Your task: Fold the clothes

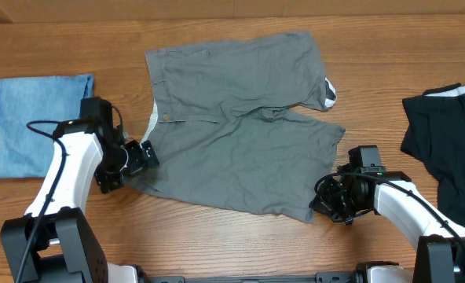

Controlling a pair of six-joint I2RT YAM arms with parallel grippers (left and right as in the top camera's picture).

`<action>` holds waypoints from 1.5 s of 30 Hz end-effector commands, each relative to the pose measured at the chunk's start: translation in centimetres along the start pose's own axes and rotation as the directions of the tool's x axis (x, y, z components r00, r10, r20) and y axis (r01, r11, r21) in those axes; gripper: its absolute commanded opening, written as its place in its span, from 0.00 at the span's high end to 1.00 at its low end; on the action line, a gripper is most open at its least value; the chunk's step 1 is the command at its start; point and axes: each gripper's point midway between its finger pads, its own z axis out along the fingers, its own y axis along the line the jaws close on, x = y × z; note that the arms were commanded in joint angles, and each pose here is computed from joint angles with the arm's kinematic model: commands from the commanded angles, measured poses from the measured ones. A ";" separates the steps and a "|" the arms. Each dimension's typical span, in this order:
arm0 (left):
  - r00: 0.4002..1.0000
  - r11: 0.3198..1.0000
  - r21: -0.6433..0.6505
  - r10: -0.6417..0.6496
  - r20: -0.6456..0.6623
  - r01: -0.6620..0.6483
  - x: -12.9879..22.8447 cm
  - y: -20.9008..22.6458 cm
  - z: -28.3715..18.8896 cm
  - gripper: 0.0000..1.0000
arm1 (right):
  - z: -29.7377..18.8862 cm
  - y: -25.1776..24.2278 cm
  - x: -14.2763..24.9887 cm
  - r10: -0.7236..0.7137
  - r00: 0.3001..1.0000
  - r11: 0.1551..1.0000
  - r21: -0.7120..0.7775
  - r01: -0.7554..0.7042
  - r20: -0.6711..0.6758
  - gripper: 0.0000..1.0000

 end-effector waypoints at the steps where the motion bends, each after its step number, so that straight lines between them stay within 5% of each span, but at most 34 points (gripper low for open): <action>1: 1.000 0.998 0.068 -0.001 -0.024 0.002 0.5 -0.8 0.6 0.00 | 0.3 -0.4 0.1 -0.008 1.000 1.000 0.016 0.008 -0.001 0.96; 14: 1.000 0.999 0.049 0.005 0.017 -0.006 -0.4 -0.5 0.6 0.00 | 0.3 -0.2 -0.1 -0.028 1.000 1.000 0.007 0.028 0.004 0.96; 23: 0.986 0.974 -0.189 -0.102 0.131 0.126 -1.9 4.0 0.6 0.00 | 0.3 -0.2 -0.1 -0.030 1.000 1.000 0.006 0.030 0.006 0.96; 33: 0.975 0.974 -0.184 -0.092 0.201 0.130 -3.1 4.3 1.9 0.00 | 0.3 -0.1 -0.1 -0.025 1.000 1.000 0.003 0.025 0.004 0.96; 39: 0.972 0.986 -0.151 -0.036 0.233 0.073 -3.5 4.0 3.6 0.13 | 0.3 -0.1 -0.1 -0.026 1.000 1.000 0.004 0.026 0.005 0.96; 45: 0.971 0.992 -0.122 -0.003 0.241 0.034 -3.6 3.5 4.3 0.14 | 0.3 -0.1 -0.1 -0.026 1.000 1.000 0.003 0.026 0.004 0.96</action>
